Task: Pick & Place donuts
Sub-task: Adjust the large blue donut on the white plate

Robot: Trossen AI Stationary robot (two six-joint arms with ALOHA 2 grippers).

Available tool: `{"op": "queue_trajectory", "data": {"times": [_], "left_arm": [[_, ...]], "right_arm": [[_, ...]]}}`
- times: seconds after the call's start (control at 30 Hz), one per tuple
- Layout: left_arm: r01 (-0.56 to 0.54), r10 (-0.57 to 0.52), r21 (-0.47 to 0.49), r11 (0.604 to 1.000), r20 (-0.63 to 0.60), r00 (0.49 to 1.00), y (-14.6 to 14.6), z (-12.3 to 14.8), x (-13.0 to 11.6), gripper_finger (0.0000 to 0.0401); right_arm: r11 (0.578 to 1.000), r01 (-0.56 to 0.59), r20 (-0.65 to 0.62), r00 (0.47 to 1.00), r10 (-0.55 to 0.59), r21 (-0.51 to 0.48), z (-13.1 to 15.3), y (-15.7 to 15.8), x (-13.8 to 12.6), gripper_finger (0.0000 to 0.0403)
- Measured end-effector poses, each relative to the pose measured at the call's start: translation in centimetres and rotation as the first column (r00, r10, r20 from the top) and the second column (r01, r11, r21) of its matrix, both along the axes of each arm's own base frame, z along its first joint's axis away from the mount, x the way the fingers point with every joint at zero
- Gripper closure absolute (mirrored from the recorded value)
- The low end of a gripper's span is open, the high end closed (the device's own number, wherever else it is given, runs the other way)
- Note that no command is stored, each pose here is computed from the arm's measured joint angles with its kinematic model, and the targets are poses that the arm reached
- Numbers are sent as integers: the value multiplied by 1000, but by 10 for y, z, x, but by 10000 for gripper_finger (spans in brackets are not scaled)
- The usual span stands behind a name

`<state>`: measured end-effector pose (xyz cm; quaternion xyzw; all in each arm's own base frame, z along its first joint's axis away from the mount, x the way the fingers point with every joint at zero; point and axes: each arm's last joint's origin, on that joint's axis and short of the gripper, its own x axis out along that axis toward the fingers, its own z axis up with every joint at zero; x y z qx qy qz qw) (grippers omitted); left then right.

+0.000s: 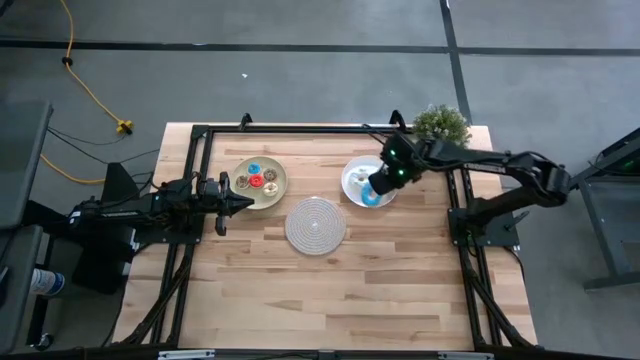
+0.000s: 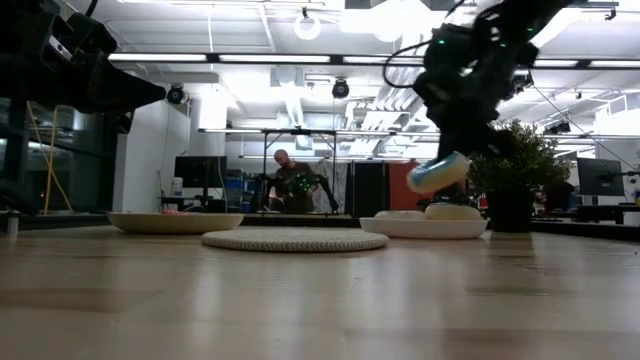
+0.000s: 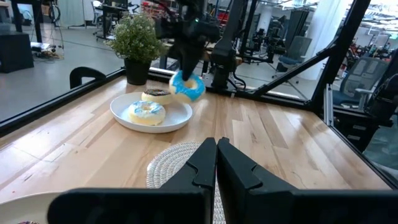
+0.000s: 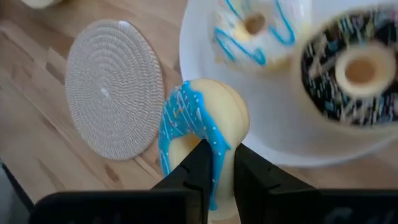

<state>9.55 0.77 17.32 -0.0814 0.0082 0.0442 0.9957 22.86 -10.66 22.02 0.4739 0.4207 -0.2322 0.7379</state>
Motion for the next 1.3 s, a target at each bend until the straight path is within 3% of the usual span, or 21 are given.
{"op": "queue_trajectory", "data": {"times": [0.3,0.77,1.3], "left_arm": [[0,0,0,1000,0,1000,0,0,0,394],[0,0,0,1000,0,1000,0,0,0,394],[0,0,0,1000,0,1000,0,0,0,394]], "right_arm": [[980,174,55,982,-179,92,-24,15,-30,358],[941,289,117,943,-311,177,-52,20,-36,358],[907,407,37,910,-413,105,-68,7,-40,352]]}}
